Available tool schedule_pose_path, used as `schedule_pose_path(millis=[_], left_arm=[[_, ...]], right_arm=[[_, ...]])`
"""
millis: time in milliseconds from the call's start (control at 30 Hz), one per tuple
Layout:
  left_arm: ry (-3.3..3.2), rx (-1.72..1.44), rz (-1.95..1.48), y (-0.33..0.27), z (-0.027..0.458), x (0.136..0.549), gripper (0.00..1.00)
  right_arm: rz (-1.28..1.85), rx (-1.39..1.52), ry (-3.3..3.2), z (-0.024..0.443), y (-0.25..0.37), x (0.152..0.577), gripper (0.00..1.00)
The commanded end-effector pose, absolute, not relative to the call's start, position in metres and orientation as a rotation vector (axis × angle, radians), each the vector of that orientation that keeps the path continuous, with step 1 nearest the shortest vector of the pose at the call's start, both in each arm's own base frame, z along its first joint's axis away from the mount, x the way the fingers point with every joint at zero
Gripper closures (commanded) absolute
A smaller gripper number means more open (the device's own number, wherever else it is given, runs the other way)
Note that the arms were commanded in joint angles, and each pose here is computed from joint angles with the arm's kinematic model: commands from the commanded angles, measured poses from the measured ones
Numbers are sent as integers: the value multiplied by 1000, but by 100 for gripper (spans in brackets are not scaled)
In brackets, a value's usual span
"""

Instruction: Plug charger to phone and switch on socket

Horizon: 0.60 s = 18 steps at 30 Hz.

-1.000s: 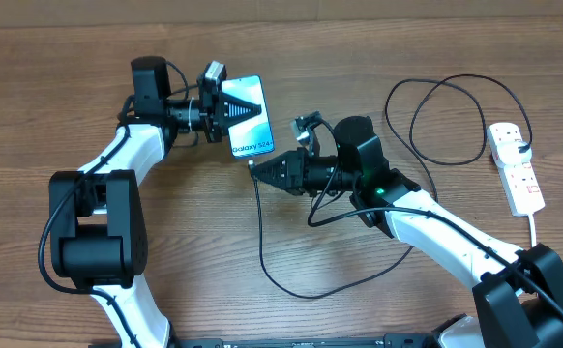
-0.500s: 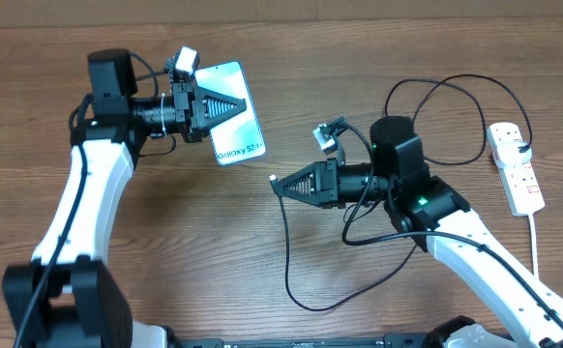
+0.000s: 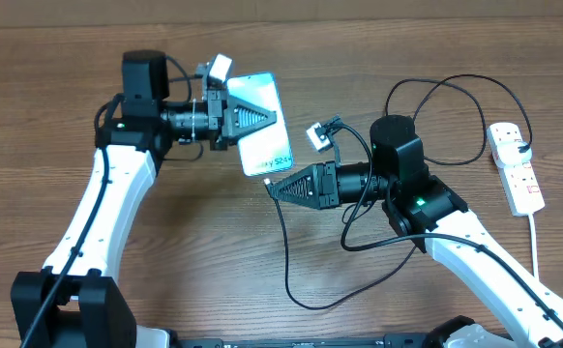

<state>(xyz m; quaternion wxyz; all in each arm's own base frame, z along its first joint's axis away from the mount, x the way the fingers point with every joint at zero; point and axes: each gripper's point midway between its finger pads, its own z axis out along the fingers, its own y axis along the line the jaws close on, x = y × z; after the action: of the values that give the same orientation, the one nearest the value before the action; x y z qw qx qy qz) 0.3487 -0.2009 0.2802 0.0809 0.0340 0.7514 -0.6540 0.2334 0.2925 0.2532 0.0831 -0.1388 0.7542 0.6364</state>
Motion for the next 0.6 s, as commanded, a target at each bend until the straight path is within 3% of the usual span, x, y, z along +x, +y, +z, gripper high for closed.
schedule_pose_path(millis=[0,267,567], left_arm=[[2223,119,-1953,-200,289,351,96],[2237,88,-1968,-200,289,350,96],[2258,43,-2005,-200,291,349,96]], right_arm=[[1952,-497,2226,260,293,222,96],[1940,-564,2177,263,292,221,96],[1841,-425,2194,257,284,246,96]])
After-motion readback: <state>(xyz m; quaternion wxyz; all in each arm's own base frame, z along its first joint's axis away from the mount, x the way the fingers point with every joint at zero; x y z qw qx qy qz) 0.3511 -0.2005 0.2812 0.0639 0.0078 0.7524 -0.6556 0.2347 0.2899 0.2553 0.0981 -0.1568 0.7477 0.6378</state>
